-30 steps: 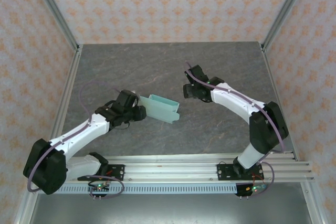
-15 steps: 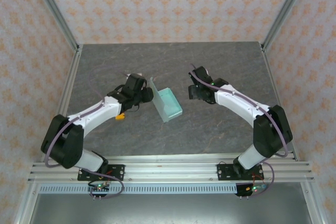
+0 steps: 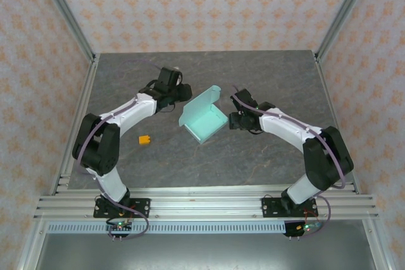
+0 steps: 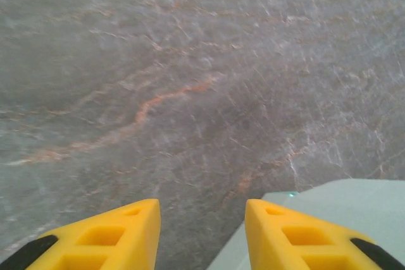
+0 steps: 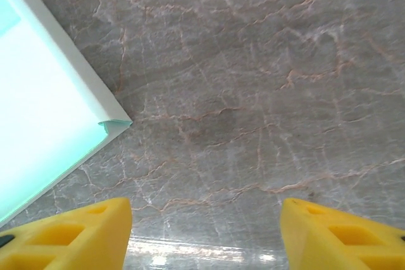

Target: Fold the paper box

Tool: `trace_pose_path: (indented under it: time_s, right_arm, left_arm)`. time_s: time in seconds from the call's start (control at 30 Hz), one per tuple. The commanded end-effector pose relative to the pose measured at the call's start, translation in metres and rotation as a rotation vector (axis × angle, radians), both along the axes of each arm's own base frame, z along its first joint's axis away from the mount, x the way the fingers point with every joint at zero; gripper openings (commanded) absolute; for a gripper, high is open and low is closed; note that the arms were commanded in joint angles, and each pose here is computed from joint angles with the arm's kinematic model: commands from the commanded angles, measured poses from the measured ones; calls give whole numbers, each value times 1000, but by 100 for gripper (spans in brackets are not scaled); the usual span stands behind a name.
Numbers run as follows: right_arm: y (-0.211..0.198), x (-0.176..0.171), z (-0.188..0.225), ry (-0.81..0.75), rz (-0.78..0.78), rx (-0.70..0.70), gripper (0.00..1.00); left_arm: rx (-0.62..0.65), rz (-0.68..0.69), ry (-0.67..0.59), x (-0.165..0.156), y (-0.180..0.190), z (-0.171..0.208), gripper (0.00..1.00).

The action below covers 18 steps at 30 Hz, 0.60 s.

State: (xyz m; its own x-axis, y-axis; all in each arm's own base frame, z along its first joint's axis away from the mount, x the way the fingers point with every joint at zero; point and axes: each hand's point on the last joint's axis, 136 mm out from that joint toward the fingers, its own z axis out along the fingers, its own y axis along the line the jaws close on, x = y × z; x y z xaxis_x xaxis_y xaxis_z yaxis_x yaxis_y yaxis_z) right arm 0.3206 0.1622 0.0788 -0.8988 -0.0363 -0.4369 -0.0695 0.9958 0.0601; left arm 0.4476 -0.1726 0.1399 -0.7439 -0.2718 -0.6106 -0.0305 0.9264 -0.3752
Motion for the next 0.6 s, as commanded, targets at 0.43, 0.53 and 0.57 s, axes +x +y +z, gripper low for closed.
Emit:
trace_pose_path:
  time_s: [0.43, 0.53, 0.57]
  right_arm:
    - [49, 50, 6, -153, 253, 138, 48]
    - [52, 60, -2, -164, 268, 130, 46]
    - [55, 62, -3, -161, 277, 135, 45]
  left_arm:
    - [-10, 100, 46, -95, 64, -17, 45]
    - [-14, 102, 51, -106, 67, -21, 45]
    - [-8, 100, 53, -108, 67, -21, 45]
